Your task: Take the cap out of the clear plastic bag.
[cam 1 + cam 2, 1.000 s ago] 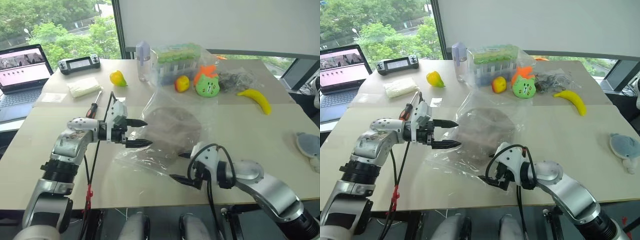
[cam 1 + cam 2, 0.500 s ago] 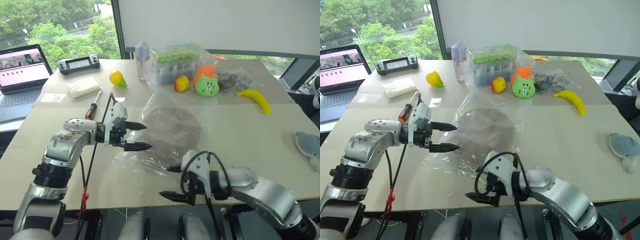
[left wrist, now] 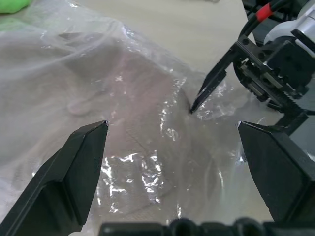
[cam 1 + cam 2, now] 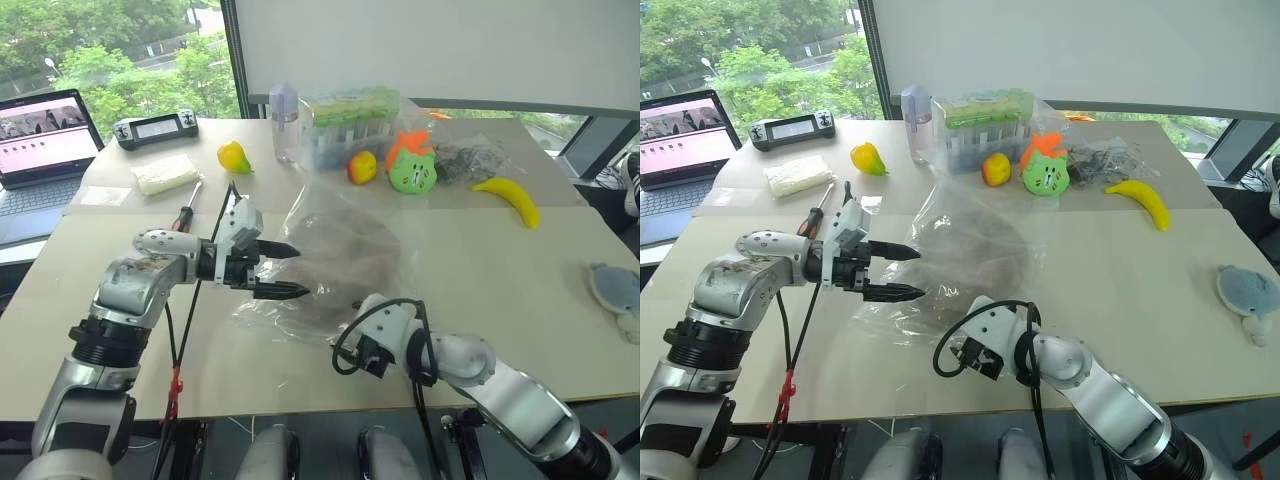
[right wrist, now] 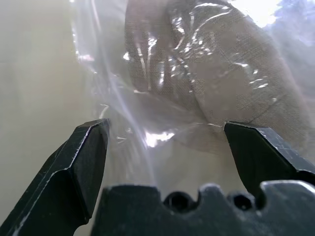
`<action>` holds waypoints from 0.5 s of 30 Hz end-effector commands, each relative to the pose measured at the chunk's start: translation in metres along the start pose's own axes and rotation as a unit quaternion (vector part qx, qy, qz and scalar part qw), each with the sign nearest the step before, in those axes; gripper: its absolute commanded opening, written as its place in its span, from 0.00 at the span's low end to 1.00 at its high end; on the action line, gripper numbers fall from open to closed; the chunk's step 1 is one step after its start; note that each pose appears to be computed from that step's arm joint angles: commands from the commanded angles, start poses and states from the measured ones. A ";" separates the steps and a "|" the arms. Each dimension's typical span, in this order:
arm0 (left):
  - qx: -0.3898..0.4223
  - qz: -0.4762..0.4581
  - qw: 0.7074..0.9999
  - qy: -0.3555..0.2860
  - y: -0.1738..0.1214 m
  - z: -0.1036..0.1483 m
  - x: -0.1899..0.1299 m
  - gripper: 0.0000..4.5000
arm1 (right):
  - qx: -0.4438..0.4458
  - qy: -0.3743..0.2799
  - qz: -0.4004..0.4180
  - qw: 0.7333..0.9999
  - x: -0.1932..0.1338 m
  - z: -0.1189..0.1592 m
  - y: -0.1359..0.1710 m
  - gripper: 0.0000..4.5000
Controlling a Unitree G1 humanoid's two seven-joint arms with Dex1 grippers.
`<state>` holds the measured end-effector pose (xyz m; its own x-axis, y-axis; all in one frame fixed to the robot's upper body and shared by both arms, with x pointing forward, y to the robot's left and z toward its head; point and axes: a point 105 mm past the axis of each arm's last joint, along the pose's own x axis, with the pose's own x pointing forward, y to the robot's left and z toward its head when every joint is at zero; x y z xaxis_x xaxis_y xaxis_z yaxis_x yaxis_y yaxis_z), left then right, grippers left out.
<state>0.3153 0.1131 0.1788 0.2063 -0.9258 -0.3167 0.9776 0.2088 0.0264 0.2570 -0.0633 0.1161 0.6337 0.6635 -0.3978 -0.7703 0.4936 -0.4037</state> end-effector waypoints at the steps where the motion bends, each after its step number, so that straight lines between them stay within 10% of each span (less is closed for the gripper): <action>1: 0.011 0.000 1.000 -0.016 0.000 0.009 -0.004 1.00 | -0.004 -0.030 -0.041 0.999 -0.005 0.011 -0.017 0.98; 6: 0.007 0.003 1.000 -0.017 0.002 0.004 -0.006 1.00 | -0.012 -0.043 -0.062 0.997 -0.002 0.013 -0.025 0.77; 15: 0.007 0.013 1.000 -0.026 0.009 -0.002 -0.011 1.00 | -0.070 -0.096 -0.100 0.988 0.011 0.039 -0.039 0.08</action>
<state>0.3205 0.1231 0.1703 0.2198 -0.9307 -0.2923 0.9735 0.2287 0.0037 0.2894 -0.0572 0.1438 0.7266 0.6519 -0.2168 -0.6494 0.5487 -0.5265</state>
